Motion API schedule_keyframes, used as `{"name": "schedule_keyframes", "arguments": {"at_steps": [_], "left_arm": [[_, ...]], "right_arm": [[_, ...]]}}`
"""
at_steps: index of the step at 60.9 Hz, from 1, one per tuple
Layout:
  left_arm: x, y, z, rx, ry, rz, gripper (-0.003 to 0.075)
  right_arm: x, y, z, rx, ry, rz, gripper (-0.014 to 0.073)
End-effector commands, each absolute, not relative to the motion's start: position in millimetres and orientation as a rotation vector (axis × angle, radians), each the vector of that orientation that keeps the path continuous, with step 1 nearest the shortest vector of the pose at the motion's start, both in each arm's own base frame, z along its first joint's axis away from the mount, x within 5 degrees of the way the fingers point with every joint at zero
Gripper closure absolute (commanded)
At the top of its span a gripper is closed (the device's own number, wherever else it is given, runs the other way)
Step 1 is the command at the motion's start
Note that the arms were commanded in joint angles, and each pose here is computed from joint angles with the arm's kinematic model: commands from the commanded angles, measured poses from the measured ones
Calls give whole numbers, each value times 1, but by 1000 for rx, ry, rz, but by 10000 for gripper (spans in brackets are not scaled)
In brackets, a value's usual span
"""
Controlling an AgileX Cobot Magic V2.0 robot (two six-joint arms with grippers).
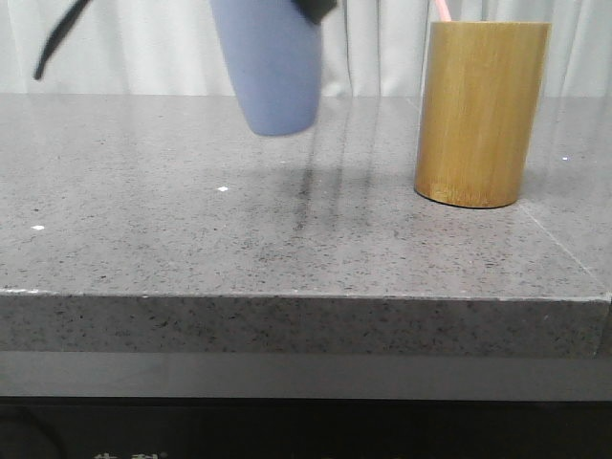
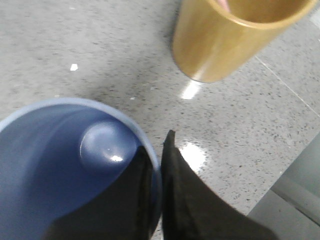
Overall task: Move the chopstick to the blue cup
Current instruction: 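Lift the blue cup with the left gripper and carry it toward the bamboo holder, then set the blue cup down beside the bamboo holder and release it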
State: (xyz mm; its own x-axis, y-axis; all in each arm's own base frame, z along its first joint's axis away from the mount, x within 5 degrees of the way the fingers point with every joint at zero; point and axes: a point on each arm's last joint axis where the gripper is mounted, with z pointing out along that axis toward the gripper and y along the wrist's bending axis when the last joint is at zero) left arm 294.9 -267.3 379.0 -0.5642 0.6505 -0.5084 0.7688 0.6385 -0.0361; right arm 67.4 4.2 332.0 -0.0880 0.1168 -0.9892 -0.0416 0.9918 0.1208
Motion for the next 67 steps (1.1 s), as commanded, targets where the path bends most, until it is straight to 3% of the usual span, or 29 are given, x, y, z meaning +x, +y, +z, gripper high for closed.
{"name": "schedule_keyframes", "arguments": {"at_steps": [1, 15, 35, 42, 61, 67], "left_arm": [[285, -277, 397, 1106, 2311, -408, 739], [293, -291, 374, 1140, 2357, -400, 739], [295, -293, 374, 1125, 2333, -407, 728], [295, -293, 375, 1120, 2325, -410, 645], [296, -293, 375, 1120, 2324, -408, 309], [295, -293, 380, 1116, 2311, -412, 286]], "right_arm": [[68, 3, 349, 58, 1559, 121, -16], [68, 3, 349, 58, 1559, 121, -16], [68, 3, 349, 58, 1561, 121, -16], [68, 3, 349, 58, 1561, 121, -16], [68, 3, 349, 58, 1561, 121, -16], [68, 3, 349, 58, 1561, 121, -16]]}}
